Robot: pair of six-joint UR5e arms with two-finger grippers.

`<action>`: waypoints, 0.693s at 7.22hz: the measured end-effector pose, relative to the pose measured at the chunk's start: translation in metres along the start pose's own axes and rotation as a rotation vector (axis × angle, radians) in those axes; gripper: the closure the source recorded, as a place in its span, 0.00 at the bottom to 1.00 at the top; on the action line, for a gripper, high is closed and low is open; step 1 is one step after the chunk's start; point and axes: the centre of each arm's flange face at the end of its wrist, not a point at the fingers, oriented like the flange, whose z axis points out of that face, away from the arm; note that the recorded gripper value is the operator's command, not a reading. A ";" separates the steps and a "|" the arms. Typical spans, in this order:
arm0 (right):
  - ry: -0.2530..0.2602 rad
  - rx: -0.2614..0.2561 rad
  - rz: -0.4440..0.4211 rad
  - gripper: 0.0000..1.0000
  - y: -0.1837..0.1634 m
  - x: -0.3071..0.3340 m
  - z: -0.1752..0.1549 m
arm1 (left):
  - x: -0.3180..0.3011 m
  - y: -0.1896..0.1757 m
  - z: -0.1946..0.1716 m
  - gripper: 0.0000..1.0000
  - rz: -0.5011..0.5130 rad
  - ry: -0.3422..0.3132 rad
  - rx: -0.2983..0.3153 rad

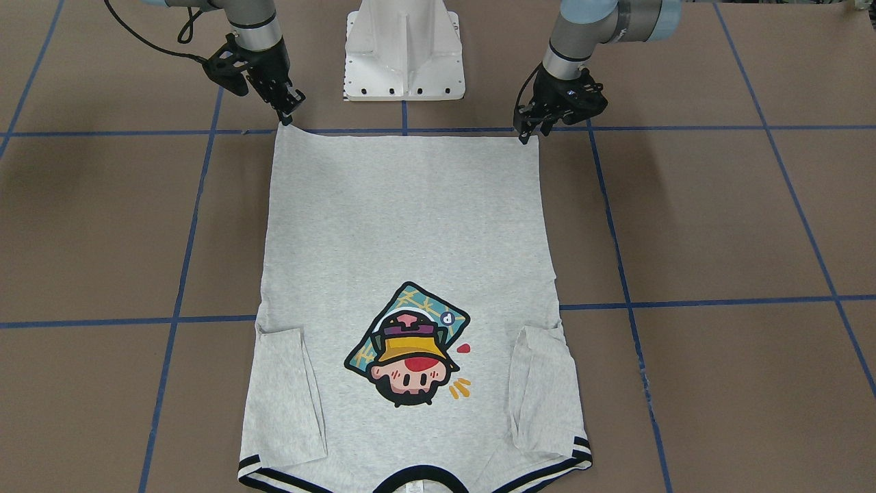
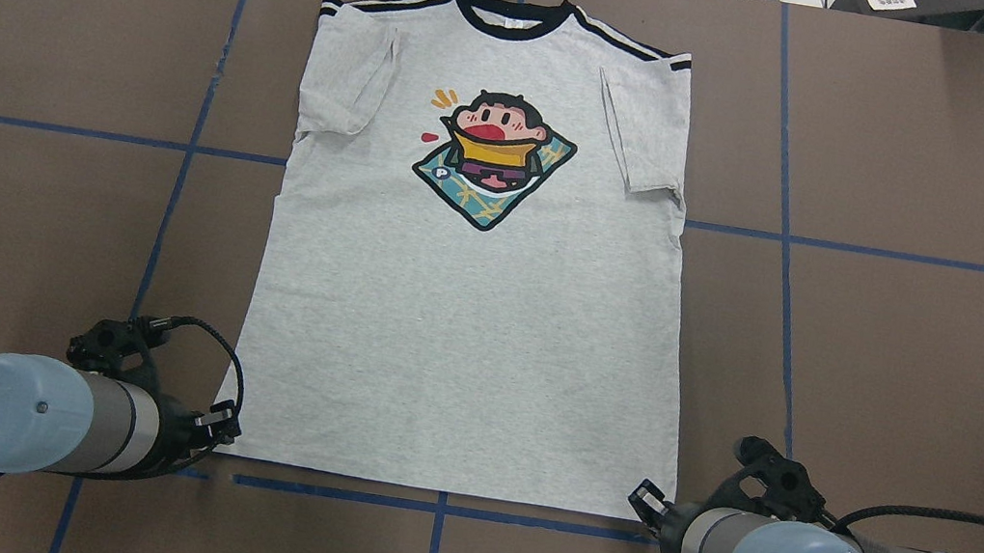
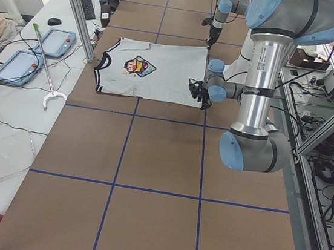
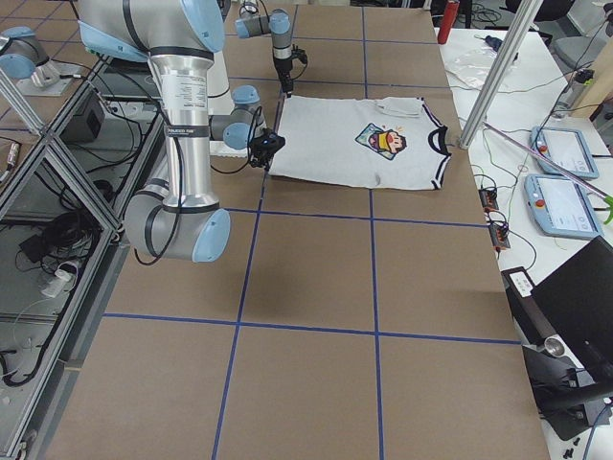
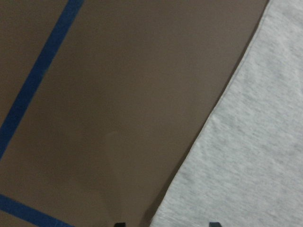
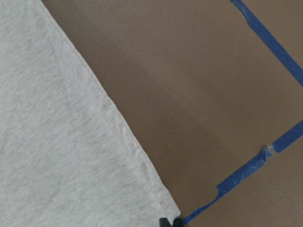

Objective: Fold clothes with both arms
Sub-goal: 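Grasp both hem corners nearest the robot with both grippers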

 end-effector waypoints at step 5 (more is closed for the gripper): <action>-0.001 -0.001 0.000 1.00 0.001 0.000 -0.001 | -0.002 -0.001 0.004 1.00 0.001 -0.008 0.001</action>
